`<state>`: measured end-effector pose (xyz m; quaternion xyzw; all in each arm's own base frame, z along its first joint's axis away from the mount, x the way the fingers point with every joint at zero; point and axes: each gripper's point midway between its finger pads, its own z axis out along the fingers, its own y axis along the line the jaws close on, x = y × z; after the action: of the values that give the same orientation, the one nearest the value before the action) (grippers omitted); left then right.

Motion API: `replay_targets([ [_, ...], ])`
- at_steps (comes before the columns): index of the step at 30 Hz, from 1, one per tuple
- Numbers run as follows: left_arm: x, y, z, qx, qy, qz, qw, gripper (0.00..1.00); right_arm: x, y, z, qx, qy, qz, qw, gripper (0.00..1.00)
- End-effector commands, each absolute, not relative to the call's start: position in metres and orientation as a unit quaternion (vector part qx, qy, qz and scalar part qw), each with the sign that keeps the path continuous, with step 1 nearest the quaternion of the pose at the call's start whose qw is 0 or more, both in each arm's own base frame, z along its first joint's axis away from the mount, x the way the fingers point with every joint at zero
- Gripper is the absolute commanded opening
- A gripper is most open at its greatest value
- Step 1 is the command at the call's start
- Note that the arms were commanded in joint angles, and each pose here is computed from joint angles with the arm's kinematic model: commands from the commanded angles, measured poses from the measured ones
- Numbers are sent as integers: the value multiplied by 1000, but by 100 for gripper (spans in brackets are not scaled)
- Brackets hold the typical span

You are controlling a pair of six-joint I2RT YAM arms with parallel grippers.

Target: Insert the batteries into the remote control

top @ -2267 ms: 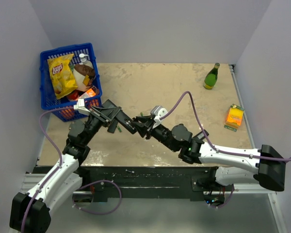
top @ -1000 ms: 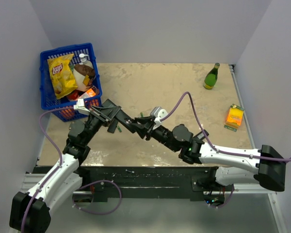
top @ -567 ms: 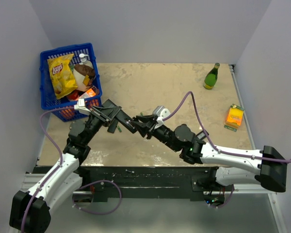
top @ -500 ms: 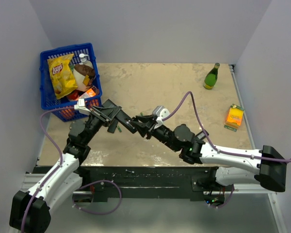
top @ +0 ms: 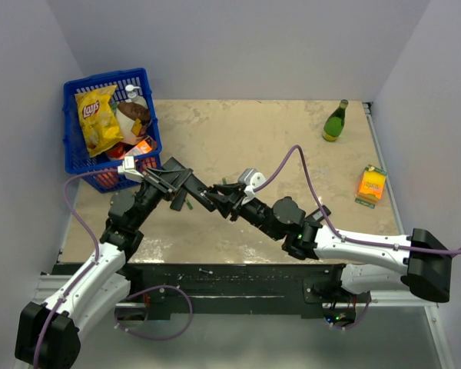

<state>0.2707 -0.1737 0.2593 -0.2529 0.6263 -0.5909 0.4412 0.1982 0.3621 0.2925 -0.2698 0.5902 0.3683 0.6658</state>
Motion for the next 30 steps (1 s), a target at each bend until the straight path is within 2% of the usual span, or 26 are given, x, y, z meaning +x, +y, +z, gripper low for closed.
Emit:
replay_targets([
  [1,263,-177,292,-230,593,-627,449,0,200,358,313,-253,568,371,690,0],
  [17,261,-177,301,-231,586,-634,449,0,198,364,302,-263,571,375,682,0],
  [30,269,-175,276,-243,607,-608,450,0,194,352,327,-257,557,376,694,0],
])
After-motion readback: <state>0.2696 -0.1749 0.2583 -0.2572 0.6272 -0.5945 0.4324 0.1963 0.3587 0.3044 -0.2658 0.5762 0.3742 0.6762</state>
